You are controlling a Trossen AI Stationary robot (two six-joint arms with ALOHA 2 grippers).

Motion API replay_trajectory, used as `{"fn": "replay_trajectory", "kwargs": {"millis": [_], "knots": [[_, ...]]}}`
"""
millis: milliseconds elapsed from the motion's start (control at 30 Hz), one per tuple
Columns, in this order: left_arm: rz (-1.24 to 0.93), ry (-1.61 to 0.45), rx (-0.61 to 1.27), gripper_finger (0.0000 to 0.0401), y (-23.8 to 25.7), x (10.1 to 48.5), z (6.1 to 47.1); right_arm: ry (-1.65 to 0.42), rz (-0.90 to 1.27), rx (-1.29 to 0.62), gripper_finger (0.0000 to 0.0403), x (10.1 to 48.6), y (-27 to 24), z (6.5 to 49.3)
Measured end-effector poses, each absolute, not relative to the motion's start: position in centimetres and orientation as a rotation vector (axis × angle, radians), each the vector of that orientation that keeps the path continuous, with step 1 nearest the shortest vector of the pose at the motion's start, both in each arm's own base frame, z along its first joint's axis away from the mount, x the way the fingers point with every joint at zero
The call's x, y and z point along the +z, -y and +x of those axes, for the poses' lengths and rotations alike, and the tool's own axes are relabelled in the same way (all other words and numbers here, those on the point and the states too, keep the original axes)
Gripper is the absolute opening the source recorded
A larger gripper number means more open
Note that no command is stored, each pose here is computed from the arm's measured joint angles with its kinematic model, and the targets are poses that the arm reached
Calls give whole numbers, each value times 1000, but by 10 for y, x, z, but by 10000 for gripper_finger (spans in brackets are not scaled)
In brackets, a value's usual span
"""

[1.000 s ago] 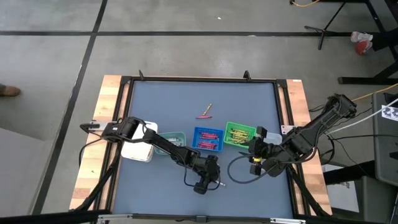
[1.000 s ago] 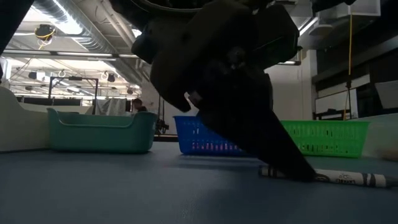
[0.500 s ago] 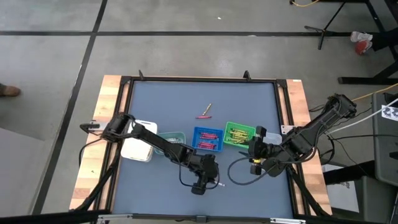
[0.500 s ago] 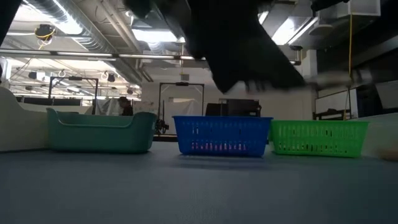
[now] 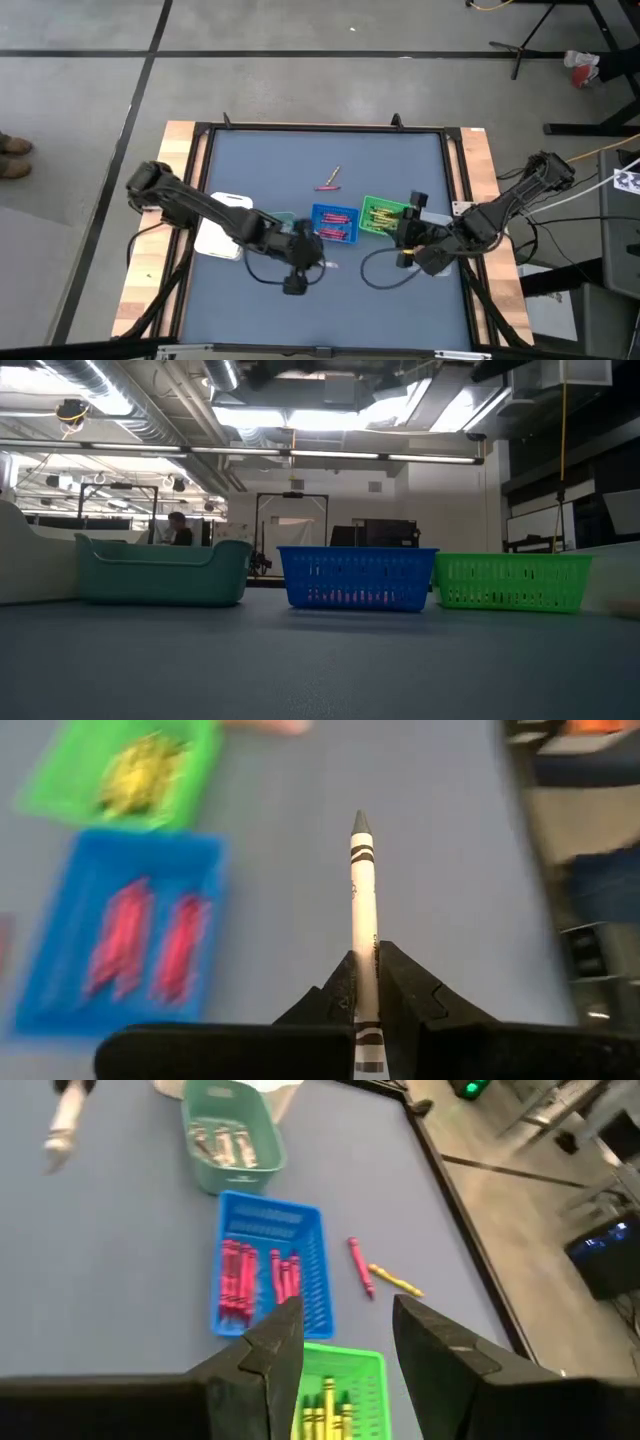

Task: Sort crayons
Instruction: Put the gray crayon into the light green bin

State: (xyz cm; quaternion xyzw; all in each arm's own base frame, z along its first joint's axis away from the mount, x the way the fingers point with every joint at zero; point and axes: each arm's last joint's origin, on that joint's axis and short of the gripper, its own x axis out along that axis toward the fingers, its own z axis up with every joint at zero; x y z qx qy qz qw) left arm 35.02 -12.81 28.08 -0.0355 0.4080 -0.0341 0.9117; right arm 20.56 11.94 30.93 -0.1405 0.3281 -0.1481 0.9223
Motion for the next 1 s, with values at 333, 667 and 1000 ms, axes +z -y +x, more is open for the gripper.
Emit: {"fn": "replay_trajectory", "kwargs": {"millis": [333,667,1000], "knots": [[-48,-1041,349,7,112,292,296,-742,-354,-447,154,310,-70,229],[-15,-1165,507,7,105,255,278,-772,-294,-380,154,315,-10,253],[-3,-1224,580,7,96,216,265,-776,-344,-244,154,298,39,285]]}}
